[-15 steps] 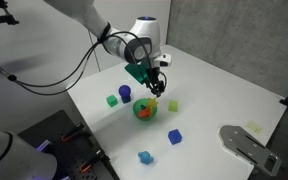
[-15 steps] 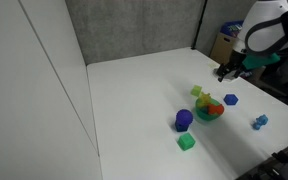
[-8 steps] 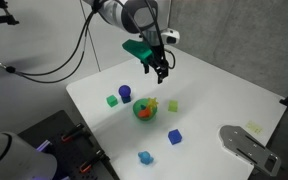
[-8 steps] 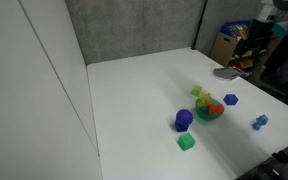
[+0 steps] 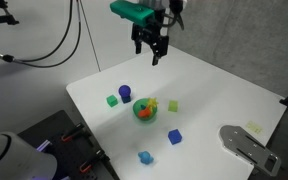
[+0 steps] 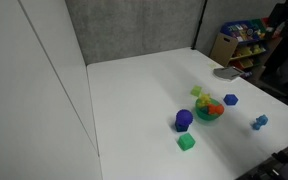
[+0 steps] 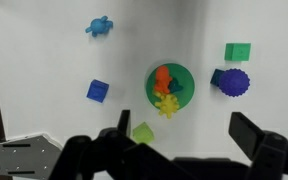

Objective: Put the yellow object inside the bowl

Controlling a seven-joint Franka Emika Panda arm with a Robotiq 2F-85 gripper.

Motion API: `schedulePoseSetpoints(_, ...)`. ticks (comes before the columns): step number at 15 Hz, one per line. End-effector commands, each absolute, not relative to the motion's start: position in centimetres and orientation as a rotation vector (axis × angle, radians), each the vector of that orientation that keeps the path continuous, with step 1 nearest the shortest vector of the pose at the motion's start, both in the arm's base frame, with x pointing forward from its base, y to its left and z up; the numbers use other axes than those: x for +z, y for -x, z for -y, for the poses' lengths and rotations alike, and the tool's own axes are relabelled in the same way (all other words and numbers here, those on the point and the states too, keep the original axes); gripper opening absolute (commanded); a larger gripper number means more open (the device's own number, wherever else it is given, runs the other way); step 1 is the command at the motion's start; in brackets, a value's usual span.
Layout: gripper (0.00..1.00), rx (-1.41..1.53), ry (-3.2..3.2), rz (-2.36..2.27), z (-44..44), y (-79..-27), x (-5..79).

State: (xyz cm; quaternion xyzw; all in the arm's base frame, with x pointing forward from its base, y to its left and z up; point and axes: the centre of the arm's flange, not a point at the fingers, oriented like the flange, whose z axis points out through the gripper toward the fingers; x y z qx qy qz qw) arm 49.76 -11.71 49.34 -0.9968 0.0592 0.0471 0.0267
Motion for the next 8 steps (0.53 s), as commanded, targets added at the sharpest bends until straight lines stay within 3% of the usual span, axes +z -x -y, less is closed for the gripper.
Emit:
schedulePoseSetpoints(1,1.0,0.138,3.111,-0.221,11.3,-48.8,53.7)
schedulePoseSetpoints(8,1.0,0.117,3.117,-0.195,11.0,-48.5,53.6)
